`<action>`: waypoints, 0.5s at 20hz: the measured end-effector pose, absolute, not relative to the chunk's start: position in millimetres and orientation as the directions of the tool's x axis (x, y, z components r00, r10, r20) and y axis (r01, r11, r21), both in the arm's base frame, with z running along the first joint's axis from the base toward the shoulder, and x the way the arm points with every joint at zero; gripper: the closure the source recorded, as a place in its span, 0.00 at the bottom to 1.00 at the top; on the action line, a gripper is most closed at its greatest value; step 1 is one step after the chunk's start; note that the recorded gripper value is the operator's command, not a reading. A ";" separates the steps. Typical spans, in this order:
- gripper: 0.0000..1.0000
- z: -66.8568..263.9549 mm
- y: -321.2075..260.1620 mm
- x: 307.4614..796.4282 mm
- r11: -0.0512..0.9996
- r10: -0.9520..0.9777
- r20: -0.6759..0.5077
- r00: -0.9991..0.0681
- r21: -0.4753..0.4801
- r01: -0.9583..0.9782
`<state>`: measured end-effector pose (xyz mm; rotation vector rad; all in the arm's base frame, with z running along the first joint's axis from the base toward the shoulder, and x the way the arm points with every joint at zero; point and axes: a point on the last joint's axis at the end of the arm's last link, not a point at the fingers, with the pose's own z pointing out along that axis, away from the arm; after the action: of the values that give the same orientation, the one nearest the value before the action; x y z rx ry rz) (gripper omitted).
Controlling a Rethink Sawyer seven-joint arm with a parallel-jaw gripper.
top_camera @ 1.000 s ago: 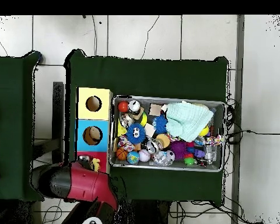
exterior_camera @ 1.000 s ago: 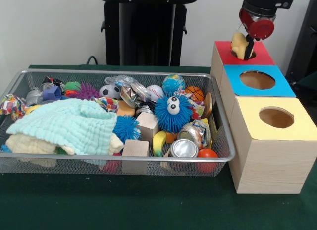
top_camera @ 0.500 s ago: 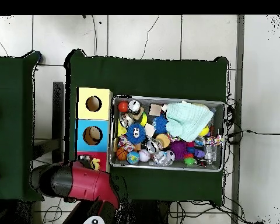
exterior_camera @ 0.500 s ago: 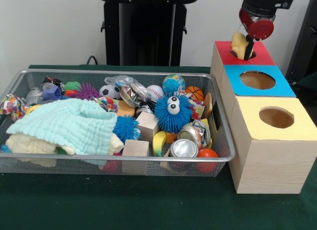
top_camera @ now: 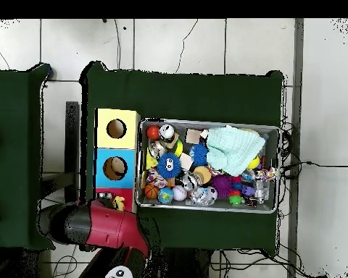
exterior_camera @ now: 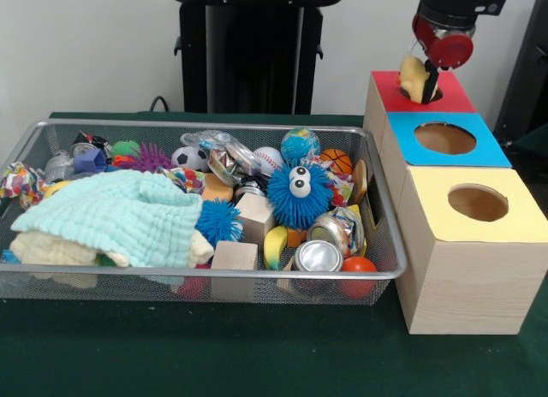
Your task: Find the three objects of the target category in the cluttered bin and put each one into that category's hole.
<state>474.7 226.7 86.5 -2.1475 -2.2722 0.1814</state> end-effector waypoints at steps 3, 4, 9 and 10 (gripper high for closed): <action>1.00 86.5 226.1 474.8 0.059 0.995 -0.069 -0.066 -0.092 0.994; 1.00 86.5 226.1 474.8 0.061 0.995 -0.069 -0.068 -0.092 0.994; 1.00 86.6 225.7 474.8 0.072 0.995 -0.066 -0.078 -0.093 0.993; 1.00 86.6 225.4 474.8 0.075 0.995 -0.065 -0.081 -0.093 0.993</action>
<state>474.8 225.4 86.6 -2.1191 -2.2922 0.1762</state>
